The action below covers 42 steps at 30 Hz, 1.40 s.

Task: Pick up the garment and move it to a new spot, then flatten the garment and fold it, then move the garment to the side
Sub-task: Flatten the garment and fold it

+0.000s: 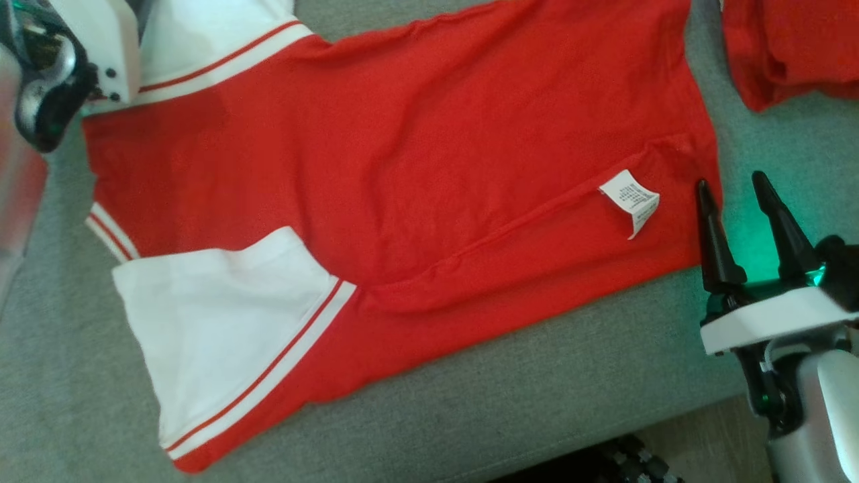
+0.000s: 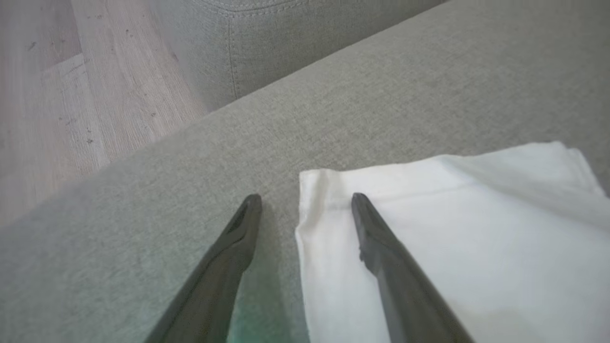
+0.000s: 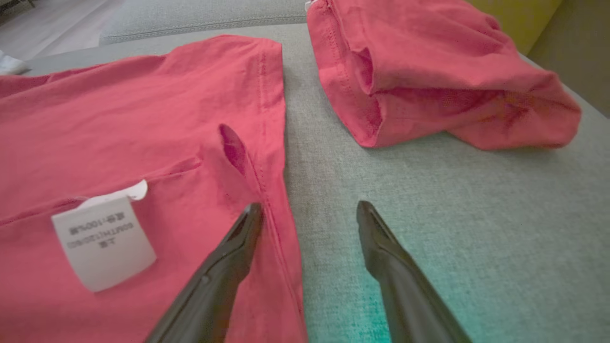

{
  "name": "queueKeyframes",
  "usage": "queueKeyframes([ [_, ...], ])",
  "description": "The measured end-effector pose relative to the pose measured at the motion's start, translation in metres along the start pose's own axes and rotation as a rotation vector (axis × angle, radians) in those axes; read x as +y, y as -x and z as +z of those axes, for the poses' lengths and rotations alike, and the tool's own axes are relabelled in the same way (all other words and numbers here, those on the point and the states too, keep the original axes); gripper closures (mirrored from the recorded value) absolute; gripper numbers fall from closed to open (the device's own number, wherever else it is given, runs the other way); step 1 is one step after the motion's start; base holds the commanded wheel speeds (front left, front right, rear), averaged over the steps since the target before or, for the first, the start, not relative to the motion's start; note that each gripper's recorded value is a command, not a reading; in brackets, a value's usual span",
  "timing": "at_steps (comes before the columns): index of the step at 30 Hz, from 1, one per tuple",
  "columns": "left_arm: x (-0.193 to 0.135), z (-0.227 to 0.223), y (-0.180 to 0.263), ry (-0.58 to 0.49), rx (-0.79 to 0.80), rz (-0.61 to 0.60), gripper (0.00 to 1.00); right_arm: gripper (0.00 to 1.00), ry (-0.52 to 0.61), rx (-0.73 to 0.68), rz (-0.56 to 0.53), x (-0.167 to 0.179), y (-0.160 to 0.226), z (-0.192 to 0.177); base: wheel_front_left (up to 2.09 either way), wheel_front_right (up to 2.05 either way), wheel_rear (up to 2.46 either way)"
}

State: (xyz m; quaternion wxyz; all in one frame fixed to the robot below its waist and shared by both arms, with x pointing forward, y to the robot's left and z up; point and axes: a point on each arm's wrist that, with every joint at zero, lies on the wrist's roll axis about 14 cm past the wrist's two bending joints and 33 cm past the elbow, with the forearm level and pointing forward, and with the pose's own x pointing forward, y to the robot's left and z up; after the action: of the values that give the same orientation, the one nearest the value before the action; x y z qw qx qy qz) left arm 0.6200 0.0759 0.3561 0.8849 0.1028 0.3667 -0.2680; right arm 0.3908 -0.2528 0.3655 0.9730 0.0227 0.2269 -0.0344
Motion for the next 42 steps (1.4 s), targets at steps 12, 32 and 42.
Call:
queueKeyframes([
  [12, -0.004, 0.002, -0.014, 0.038, 0.031, -0.048, 1.0, 0.0, -0.005, -0.002, -0.031, -0.008, -0.003, -0.002, 0.0, 0.0, 0.0],
  [32, -0.003, 0.028, 0.033, -0.195, -0.149, -0.022, 1.0, 0.0, 0.04, 0.097, 0.213, 0.043, -0.094, 0.072, 0.0, 0.0, 0.0],
  [42, -0.004, 0.034, 0.043, -0.233, -0.179, -0.024, 1.0, 0.0, 0.206, 0.255, 0.185, 0.035, -0.131, 0.071, 0.0, 0.0, 0.0],
])
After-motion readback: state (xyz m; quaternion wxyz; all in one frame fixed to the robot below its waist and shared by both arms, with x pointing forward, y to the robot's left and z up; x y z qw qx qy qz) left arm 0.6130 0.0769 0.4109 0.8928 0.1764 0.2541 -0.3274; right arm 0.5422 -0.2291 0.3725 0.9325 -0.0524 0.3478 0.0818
